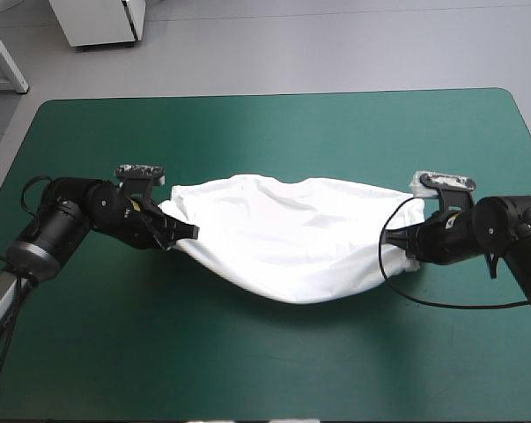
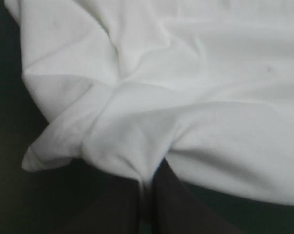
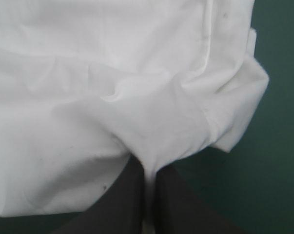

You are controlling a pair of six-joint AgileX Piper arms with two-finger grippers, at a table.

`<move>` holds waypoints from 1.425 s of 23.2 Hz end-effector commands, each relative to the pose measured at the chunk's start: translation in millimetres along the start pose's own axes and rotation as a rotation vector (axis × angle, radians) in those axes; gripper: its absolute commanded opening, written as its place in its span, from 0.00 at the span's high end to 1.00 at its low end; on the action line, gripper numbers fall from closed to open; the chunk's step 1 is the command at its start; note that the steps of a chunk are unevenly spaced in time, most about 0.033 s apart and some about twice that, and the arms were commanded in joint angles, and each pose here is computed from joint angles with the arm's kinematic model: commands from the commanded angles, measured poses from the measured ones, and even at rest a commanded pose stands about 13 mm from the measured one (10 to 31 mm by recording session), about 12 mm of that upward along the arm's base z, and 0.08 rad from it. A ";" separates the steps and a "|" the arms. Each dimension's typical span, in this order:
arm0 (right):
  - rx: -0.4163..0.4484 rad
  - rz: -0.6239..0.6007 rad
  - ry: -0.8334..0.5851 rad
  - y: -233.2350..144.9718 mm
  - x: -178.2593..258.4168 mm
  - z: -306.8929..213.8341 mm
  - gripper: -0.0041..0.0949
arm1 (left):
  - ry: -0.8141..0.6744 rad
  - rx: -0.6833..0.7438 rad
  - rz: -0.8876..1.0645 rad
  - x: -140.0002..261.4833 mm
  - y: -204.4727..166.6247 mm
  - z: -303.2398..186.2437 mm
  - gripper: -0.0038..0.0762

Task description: Fold the cloth

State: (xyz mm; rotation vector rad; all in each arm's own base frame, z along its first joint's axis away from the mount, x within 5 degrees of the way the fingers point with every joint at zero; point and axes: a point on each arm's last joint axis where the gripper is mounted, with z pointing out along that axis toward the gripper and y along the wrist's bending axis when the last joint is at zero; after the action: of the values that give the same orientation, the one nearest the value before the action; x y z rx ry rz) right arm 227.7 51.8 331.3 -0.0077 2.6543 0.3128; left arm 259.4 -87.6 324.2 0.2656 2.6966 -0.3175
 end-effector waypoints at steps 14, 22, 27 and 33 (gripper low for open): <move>0.133 -0.064 -0.357 6.2 -127.3 6.5 0.98 | -0.461 -0.186 0.176 -122.7 5.6 5.6 0.98; 0.199 -0.034 -0.184 -12.1 -150.5 82.3 0.98 | -0.298 -0.230 0.131 -153.0 29.5 83.2 0.98; 0.210 0.028 -0.135 -29.4 -151.2 100.8 0.97 | -0.261 -0.230 0.132 -152.8 33.8 111.2 0.98; 0.134 -0.088 -0.108 -22.3 -149.9 104.1 0.80 | -0.267 -0.231 0.175 -154.3 34.4 118.2 0.94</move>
State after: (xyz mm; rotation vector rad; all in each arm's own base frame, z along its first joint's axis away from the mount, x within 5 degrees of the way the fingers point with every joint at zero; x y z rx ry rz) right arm 412.5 46.9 271.1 -0.0147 2.6645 0.0566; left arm 450.6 -106.8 235.9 0.3665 2.5482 0.0276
